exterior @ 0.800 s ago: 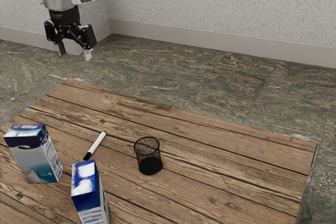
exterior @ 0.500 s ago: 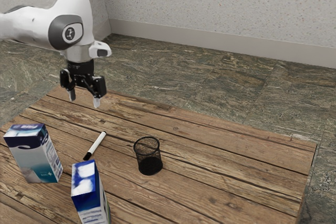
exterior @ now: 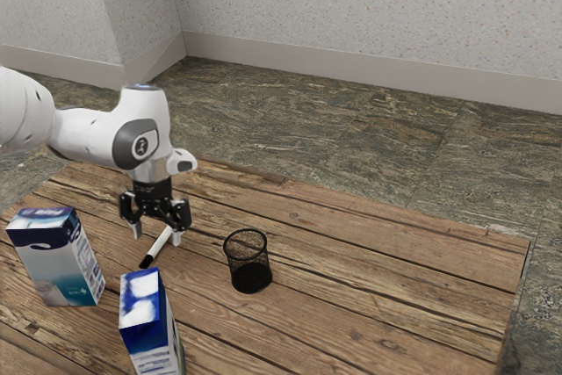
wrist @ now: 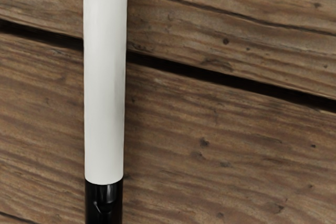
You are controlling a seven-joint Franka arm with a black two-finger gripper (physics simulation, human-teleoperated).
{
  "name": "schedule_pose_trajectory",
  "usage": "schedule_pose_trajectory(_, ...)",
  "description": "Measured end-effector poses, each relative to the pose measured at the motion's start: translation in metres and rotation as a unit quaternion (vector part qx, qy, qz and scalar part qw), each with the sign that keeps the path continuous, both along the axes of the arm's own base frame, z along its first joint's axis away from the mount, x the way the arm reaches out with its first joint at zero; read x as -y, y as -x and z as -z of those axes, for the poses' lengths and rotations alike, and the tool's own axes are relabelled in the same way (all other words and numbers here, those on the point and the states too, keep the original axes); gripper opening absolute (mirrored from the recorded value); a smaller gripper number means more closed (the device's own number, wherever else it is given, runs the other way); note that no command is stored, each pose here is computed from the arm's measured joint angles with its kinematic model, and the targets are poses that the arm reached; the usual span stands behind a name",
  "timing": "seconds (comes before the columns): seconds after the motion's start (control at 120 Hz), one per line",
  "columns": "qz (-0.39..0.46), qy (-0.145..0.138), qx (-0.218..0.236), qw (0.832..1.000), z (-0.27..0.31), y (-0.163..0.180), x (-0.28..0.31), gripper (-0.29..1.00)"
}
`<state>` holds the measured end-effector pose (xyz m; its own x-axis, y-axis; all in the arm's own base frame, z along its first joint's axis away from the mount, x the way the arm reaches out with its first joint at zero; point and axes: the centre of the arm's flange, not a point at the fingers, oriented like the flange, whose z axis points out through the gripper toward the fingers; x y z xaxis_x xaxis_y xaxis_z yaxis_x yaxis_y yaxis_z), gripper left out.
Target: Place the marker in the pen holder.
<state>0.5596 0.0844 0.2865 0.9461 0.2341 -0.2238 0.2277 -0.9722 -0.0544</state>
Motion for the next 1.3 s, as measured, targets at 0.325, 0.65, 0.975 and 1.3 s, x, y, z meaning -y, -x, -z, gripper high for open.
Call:
schedule_pose_trajectory(0.325, 0.0, -0.004, 0.014, 1.0, 0.039, -0.031, -0.031, 0.7)
schedule_pose_trajectory(0.65, 0.02, -0.001, 0.013, 1.0, 0.05, -0.034, -0.031, 0.7)
schedule_pose_trajectory(0.975, 0.034, -0.001, 0.017, 0.999, 0.046, -0.036, -0.03, 0.42)
schedule_pose_trajectory(1.3, 0.042, -0.004, 0.018, 0.999, 0.044, -0.036, -0.03, -0.01)
